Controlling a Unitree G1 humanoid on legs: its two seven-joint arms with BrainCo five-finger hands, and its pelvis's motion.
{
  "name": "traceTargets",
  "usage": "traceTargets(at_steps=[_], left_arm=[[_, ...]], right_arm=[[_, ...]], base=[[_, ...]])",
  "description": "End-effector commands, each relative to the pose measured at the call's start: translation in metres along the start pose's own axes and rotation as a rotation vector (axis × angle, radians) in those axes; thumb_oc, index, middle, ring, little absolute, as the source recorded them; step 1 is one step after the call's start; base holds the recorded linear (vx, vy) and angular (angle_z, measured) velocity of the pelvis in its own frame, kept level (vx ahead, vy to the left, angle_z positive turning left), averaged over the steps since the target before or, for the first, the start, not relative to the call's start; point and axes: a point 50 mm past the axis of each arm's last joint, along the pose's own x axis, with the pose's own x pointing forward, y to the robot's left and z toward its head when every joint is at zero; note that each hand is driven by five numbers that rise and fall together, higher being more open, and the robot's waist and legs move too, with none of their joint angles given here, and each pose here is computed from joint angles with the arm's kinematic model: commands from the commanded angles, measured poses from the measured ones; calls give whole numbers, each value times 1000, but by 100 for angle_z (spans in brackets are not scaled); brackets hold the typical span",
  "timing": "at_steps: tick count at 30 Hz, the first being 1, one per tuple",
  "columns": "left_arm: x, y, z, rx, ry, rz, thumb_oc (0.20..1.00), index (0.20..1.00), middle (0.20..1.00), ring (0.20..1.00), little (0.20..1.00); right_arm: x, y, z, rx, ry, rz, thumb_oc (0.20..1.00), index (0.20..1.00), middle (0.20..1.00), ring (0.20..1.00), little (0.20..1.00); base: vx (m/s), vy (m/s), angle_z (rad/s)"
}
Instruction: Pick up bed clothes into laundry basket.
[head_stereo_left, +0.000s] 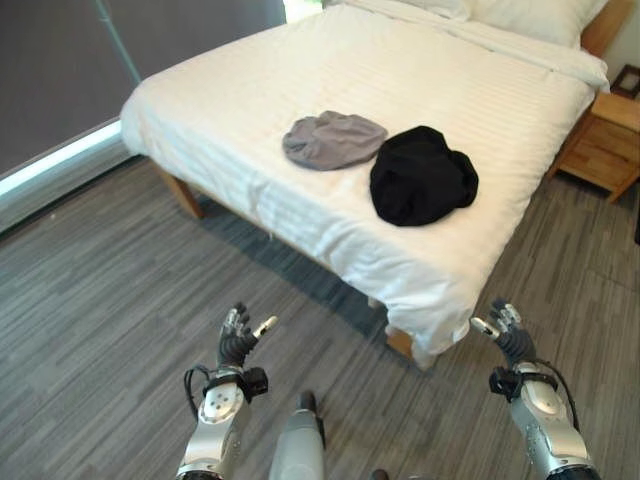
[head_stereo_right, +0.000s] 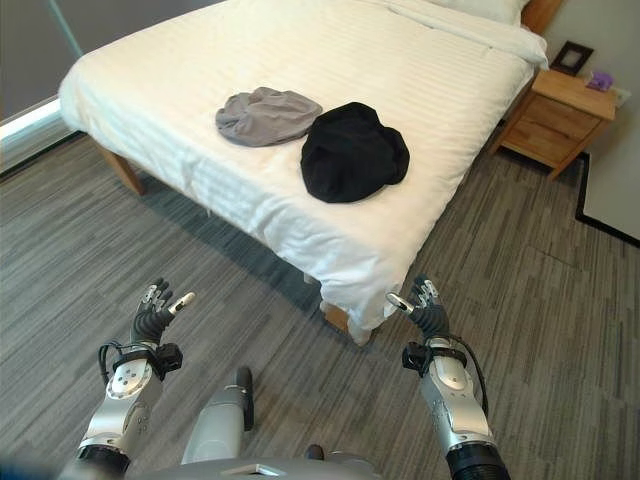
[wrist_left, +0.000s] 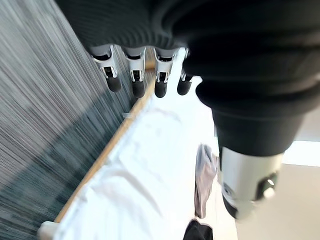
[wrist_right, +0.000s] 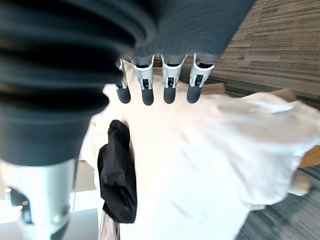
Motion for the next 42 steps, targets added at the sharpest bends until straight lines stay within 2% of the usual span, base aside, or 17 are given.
traceTargets(at_steps=[1,9,12,16,17,19,24,25,28,29,32,35,37,39,42], left_arm=[[6,-6,32,-52,-152,-31,1000,1000,1000,1000,1000],[4,13,40,61,-185,-20,1000,1000,1000,1000,1000],[6,16,50,85,-222,-29,1000,1000,1000,1000,1000],[4,19,57,126,-254,-40,1000,1000,1000,1000,1000],[3,22,60,151,-272,-16,1000,1000,1000,1000,1000],[0,18,51,115,-232,-50,1000,1000,1000,1000,1000],[-10,3,32,28,-163,-131,1000,1000,1000,1000,1000],[-10,3,32,26,-164,-130,1000,1000,1000,1000,1000],[-22,-10,22,17,-117,-241,1000,1000,1000,1000,1000],[-22,-9,22,14,-118,-238,1000,1000,1000,1000,1000],[-26,-9,19,36,-97,-274,1000,1000,1000,1000,1000],[-26,-8,21,31,-99,-273,1000,1000,1000,1000,1000],[-21,-4,29,26,-121,-255,1000,1000,1000,1000,1000],[-18,-5,35,28,-144,-261,1000,1000,1000,1000,1000],[-17,-6,39,27,-158,-264,1000,1000,1000,1000,1000]], right_arm=[[6,-1,43,-36,-202,23,1000,1000,1000,1000,1000],[9,24,63,49,-298,99,1000,1000,1000,1000,1000],[11,31,81,19,-370,121,1000,1000,1000,1000,1000],[14,25,94,-18,-418,91,1000,1000,1000,1000,1000],[15,14,99,-73,-451,28,1000,1000,1000,1000,1000],[10,12,106,-77,-462,67,1000,1000,1000,1000,1000],[35,-13,133,-412,-450,29,1000,1000,1000,1000,1000],[35,-13,134,-413,-452,29,1000,1000,1000,1000,1000],[71,-8,174,-687,-448,50,1000,1000,1000,1000,1000],[72,-7,175,-689,-451,53,1000,1000,1000,1000,1000],[102,3,207,-900,-421,-5,1000,1000,1000,1000,1000],[110,7,216,-957,-409,-33,1000,1000,1000,1000,1000],[128,7,224,-1046,-309,-148,1000,1000,1000,1000,1000],[135,-6,205,-1072,-158,-202,1000,1000,1000,1000,1000],[135,-11,196,-1123,-104,-217,1000,1000,1000,1000,1000]], base=[[387,223,-82],[185,196,-48],[95,252,-60],[158,63,-27],[187,-12,-10],[131,-17,24],[138,-72,42],[69,-79,32],[57,-64,33],[31,-45,11],[0,-29,23],[-38,-18,23],[-127,-4,21],[-123,12,33],[-67,22,32]])
